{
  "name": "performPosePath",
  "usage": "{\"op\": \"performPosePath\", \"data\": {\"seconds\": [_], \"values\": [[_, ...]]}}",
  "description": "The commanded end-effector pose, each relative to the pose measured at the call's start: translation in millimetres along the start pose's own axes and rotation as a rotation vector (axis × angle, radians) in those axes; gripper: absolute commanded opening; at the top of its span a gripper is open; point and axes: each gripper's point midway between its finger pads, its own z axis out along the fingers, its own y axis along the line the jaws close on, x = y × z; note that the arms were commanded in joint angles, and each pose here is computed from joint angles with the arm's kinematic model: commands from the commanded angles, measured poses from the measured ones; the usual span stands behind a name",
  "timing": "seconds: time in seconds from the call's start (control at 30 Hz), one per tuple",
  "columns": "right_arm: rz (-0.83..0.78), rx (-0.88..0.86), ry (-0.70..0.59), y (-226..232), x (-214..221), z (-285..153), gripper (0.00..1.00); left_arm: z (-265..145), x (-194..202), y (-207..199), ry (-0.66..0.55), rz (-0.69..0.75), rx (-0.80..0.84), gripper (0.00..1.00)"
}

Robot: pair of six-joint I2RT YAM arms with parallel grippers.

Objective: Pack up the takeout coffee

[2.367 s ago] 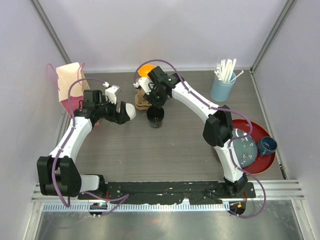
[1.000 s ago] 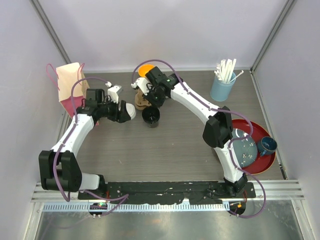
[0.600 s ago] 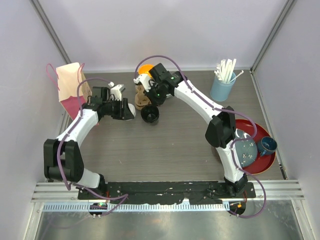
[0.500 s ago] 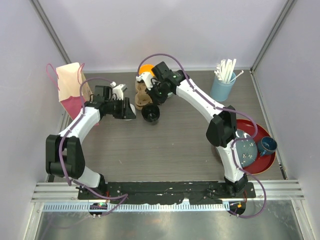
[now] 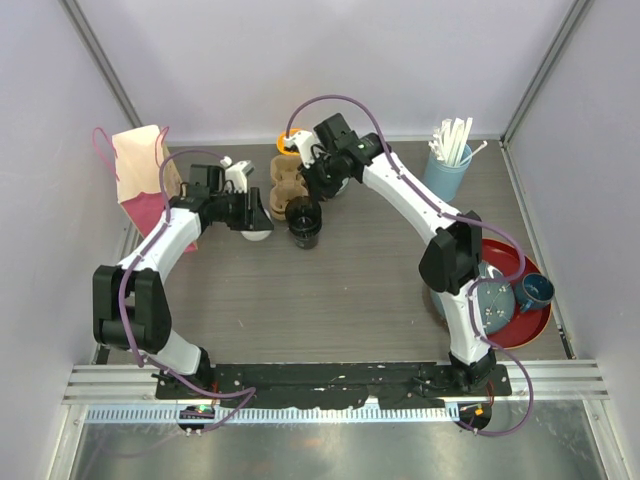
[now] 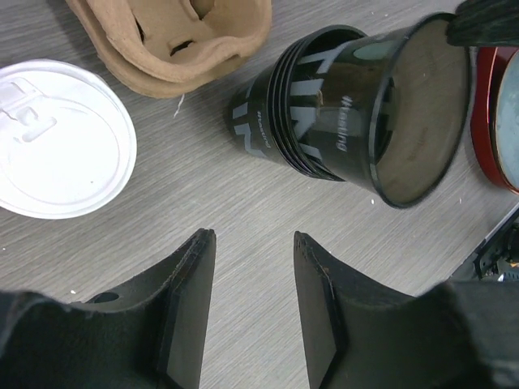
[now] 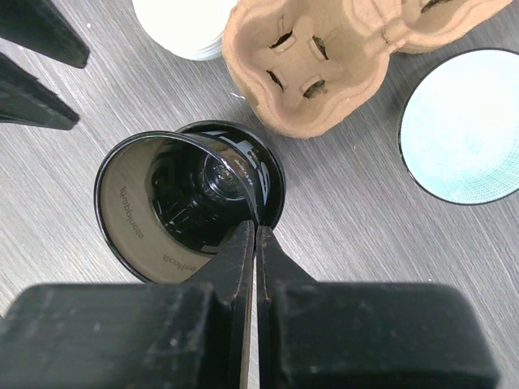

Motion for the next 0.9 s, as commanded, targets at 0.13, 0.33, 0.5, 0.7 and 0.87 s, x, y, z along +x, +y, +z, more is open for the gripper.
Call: {"op": "performPosePath", "data": {"seconds": [0.13, 0.33, 0.5, 0.7, 0.87], "values": [[-0.019, 0.068, -0.218, 5.8, -60.2, -74.0, 0.01, -10.3, -23.7, -3.6, -0.058, 0.061, -0.029, 0.49], [-0.011, 0.093, -0.249, 6.7, -67.3, -91.6, 0.01, -12.4, -24.6, -1.4, -0.057, 0.070, -0.048, 0.49], [0.016, 0.132, -0.307, 9.9, -77.4, -126.6, 0.01, -17.8, -29.5, 4.3, -0.070, 0.100, -0.095, 0.50], [0.114, 0.109, -0.348, 32.0, -69.2, -167.4, 0.01, -24.4, -35.5, 18.7, -0.082, 0.137, -0.189, 0.51], [0.240, 0.084, -0.293, 53.0, -23.1, -151.1, 0.01, -28.0, -38.9, 27.1, -0.083, 0.158, -0.241, 0.53]]}}
